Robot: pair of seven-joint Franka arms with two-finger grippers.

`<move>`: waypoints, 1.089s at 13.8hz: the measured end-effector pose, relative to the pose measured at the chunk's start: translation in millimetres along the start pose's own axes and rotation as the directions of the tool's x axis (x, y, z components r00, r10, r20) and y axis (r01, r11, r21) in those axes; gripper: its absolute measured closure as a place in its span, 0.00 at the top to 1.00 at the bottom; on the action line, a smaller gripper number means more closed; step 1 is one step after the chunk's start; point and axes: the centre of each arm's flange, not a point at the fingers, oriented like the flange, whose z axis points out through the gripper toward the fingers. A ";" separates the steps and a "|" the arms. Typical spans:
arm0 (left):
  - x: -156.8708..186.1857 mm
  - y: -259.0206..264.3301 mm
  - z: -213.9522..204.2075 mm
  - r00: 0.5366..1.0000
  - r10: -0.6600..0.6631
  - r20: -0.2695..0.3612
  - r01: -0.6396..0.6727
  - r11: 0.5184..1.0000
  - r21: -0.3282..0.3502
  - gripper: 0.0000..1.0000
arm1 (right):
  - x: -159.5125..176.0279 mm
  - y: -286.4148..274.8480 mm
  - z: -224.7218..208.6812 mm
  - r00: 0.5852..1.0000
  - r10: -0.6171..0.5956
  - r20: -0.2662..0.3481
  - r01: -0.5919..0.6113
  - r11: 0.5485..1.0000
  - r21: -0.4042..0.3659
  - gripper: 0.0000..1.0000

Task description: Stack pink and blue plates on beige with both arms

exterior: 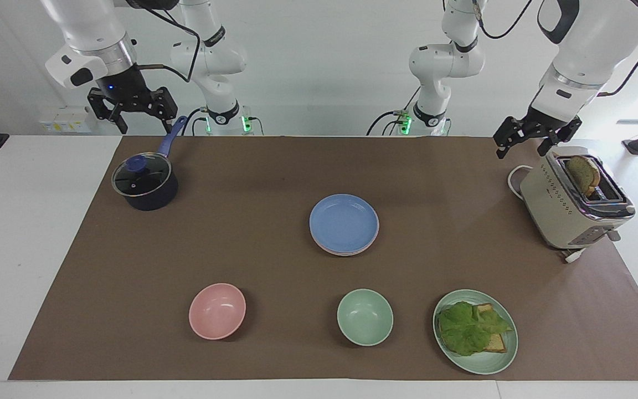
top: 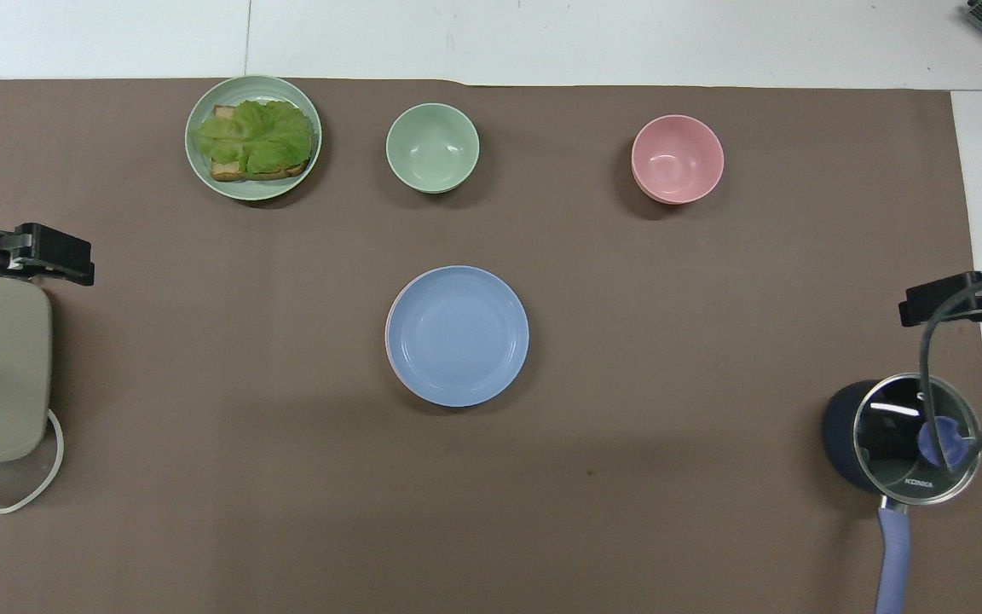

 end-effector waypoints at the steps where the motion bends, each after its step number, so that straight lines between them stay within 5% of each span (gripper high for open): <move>1: 0.0 0.0 0.0 1.000 0.000 0.000 0.000 1.000 0.000 1.00 | 0.0 0.0 0.0 1.000 0.000 0.000 0.000 1.000 0.000 1.00; 15: 0.0 0.0 0.0 1.000 0.000 0.000 0.000 1.000 0.000 1.00 | -6.2 -0.5 7.0 1.000 -0.001 0.018 0.001 1.000 0.001 1.00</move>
